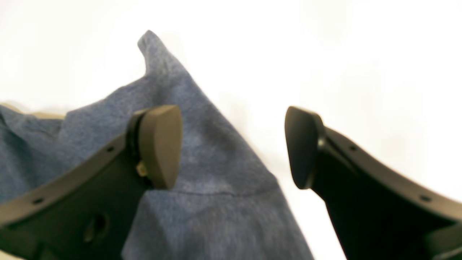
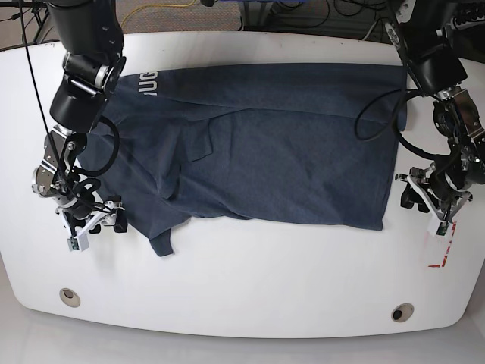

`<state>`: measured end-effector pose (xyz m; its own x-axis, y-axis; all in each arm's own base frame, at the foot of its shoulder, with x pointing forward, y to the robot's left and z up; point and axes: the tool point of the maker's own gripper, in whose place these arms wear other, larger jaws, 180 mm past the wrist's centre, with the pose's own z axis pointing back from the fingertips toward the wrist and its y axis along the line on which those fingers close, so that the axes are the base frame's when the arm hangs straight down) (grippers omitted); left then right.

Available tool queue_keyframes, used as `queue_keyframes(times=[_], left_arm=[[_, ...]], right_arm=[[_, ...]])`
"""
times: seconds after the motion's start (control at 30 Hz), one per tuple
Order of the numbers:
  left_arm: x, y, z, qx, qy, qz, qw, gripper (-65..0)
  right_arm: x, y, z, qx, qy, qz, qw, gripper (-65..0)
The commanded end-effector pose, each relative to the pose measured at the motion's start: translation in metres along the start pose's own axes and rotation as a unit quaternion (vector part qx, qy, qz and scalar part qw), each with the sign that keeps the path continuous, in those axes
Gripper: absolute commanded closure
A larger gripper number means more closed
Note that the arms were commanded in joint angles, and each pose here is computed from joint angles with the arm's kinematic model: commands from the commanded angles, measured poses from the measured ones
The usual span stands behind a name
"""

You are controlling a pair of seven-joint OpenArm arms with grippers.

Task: Fold the T-shirt properly
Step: 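Move both grippers to the shirt hem and grasp it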

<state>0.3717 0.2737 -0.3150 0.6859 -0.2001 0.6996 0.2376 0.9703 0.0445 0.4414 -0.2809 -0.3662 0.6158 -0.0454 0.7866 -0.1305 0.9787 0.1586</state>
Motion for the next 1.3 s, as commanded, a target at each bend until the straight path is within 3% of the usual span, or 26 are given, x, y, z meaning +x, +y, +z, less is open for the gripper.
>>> queue_keyframes(times=[0.0, 0.17, 0.33, 0.57, 0.67, 0.73, 0.93, 1.07, 1.27], left_arm=[[0.021, 0.013, 0.013, 0.02, -0.028, -0.015, 0.999, -23.6], [0.014, 0.014, 0.013, 0.019, -0.021, -0.012, 1.0, -23.6], [0.006, 0.013, 0.013, 0.019, -0.014, -0.013, 1.0, -23.6], [0.0, 0.012, 0.011, 0.017, -0.007, -0.01, 1.0, -23.6], [-0.002, 0.013, 0.012, 0.018, -0.006, -0.008, 1.0, -23.6], [-0.001, 0.015, 0.012, 0.02, -0.008, -0.004, 1.0, -23.6], [-0.001, 0.021, 0.003, 0.017, -0.003, 0.026, 1.0, -23.7], [-0.001, 0.031, -0.014, 0.015, 0.009, 0.097, 0.995, -28.1], [0.01, 0.042, -0.035, 0.015, -0.01, 0.174, 0.985, -44.2]], right_arm=[[0.011, -0.017, 0.003, -0.008, -0.023, -0.013, 0.9996, -42.0], [-0.007, -0.015, -0.003, -0.001, -0.015, -0.023, 0.9996, -42.0], [-0.041, 0.004, -0.01, 0.018, 0.025, -0.007, 0.9995, -42.0], [-0.063, 0.029, -0.019, 0.04, 0.041, -0.012, 0.9983, -41.1], [-0.061, 0.032, -0.021, 0.043, 0.034, -0.014, 0.9984, -35.7], [-0.06, 0.035, -0.022, 0.045, 0.029, -0.013, 0.9985, -28.5], [-0.051, 0.034, -0.022, 0.045, 0.013, -0.011, 0.9989, -1.0], [-0.048, 0.032, -0.022, 0.043, 0.011, -0.008, 0.999, -1.4], [-0.04, 0.032, -0.023, 0.042, 0.006, -0.006, 0.9991, -0.3]])
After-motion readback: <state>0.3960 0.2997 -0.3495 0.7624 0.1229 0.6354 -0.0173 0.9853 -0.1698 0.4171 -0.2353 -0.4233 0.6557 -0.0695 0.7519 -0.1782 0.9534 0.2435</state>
